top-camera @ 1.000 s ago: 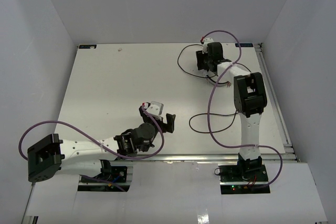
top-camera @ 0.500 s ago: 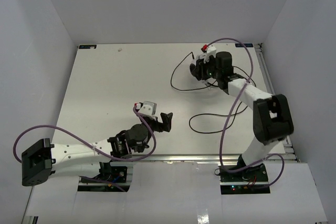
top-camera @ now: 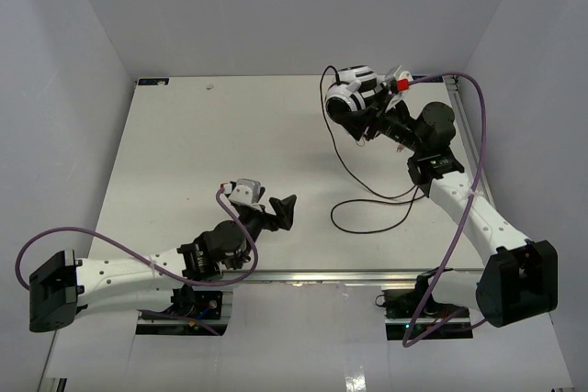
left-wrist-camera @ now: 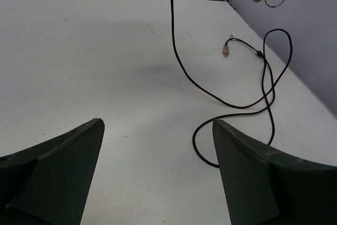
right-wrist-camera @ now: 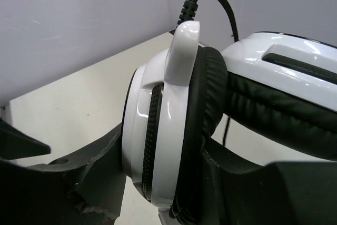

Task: Wrap the headphones

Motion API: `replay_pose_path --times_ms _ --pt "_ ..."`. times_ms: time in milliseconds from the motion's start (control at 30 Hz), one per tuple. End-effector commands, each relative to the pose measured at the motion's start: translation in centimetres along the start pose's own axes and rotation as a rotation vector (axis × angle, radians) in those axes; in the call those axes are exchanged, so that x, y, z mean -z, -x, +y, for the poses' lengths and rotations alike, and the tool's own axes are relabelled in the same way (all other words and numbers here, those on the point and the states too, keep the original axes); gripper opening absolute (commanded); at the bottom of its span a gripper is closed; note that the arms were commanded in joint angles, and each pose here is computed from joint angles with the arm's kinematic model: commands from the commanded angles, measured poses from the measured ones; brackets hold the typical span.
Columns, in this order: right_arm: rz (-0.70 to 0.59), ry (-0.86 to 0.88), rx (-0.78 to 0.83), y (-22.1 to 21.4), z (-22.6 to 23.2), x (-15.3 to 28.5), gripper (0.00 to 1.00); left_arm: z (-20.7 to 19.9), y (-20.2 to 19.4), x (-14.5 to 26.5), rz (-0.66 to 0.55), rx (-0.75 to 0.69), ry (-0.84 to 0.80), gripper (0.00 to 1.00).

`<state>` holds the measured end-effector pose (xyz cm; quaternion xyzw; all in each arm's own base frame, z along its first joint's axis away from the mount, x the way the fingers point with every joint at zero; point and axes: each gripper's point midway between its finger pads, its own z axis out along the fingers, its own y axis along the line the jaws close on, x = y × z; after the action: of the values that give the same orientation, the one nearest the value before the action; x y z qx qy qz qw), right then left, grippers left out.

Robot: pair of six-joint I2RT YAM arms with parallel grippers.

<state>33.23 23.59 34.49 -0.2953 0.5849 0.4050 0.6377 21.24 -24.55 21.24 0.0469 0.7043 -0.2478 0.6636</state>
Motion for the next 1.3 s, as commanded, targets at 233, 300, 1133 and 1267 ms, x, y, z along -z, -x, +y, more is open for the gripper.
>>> replay_pose_path --times_ms 233,300,1133,1267 --pt "0.121 0.202 0.14 -0.6 4.0 1.6 0.08 -0.4 1.5 0.1 0.024 0.066 0.024 0.93" --pt "0.213 0.191 0.141 -3.9 4.3 2.6 0.08 -2.6 5.9 0.3 -0.004 0.14 -0.036 0.91" --pt "0.186 0.475 0.609 -9.8 18.7 8.1 0.08 -11.4 12.4 -4.7 0.543 -0.452 -0.139 0.98" --pt "0.194 0.478 0.63 -10.1 19.6 8.1 0.08 -11.1 10.2 -5.6 0.598 -0.484 -0.132 0.98"
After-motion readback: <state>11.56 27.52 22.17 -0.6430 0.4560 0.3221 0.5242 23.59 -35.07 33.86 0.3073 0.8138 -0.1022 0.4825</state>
